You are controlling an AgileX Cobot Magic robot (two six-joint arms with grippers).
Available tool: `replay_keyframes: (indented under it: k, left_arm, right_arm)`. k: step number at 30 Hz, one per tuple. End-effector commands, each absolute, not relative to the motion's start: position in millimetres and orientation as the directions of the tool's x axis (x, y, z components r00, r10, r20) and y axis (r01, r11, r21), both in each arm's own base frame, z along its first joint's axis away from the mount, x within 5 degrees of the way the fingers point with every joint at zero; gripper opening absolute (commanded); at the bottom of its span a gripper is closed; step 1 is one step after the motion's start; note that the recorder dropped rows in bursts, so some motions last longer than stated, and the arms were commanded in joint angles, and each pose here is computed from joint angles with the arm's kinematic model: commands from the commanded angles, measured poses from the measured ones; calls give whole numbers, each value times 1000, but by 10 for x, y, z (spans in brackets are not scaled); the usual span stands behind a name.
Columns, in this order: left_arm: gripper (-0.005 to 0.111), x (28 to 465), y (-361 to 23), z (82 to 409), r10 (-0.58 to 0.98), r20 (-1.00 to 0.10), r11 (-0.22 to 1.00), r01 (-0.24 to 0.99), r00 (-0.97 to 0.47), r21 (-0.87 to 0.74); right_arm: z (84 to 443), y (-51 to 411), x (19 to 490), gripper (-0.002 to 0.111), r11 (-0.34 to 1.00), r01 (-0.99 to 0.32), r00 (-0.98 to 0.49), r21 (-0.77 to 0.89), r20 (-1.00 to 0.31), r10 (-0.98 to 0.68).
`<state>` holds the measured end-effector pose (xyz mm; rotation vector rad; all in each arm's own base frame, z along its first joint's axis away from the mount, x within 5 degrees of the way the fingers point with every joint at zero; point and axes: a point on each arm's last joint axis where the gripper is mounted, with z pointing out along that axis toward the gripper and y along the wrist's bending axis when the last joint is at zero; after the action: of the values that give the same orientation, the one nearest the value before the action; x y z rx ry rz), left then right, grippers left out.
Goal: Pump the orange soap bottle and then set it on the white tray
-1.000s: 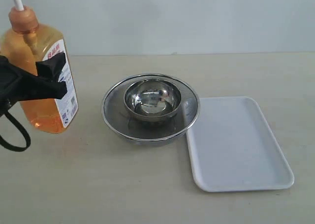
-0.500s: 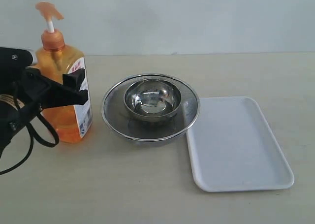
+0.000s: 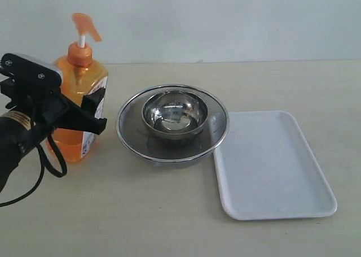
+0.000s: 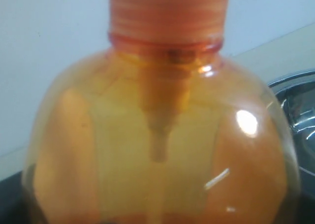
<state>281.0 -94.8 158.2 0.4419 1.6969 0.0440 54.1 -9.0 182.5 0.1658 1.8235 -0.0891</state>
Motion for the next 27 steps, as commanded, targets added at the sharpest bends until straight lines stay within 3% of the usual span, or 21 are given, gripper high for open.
replay_keyframes:
  k: [1,19,23,25,27]
  left_arm:
    - [5,2828,-996,1655,352,-936,901,284,-30,330]
    - [5,2817,-1009,1641,415,-909,869,311,-31,386]
    - [5,2817,-1009,1639,412,-911,870,311,-34,382]
    - [5,2817,-1009,1639,412,-911,870,311,-34,382]
    - [5,2816,-1009,1637,412,-910,870,312,-35,382]
  right_arm:
    - [1835,-93,539,1,987,161,-239,12,-970,51]
    - [1837,-92,540,1,987,161,-236,12,-970,51]
    - [1918,-96,555,1,988,155,-155,-28,-988,-4]
    - [2035,-81,568,1,985,142,-9,100,-995,102]
    - [2148,-83,564,1,918,94,147,385,-917,370]
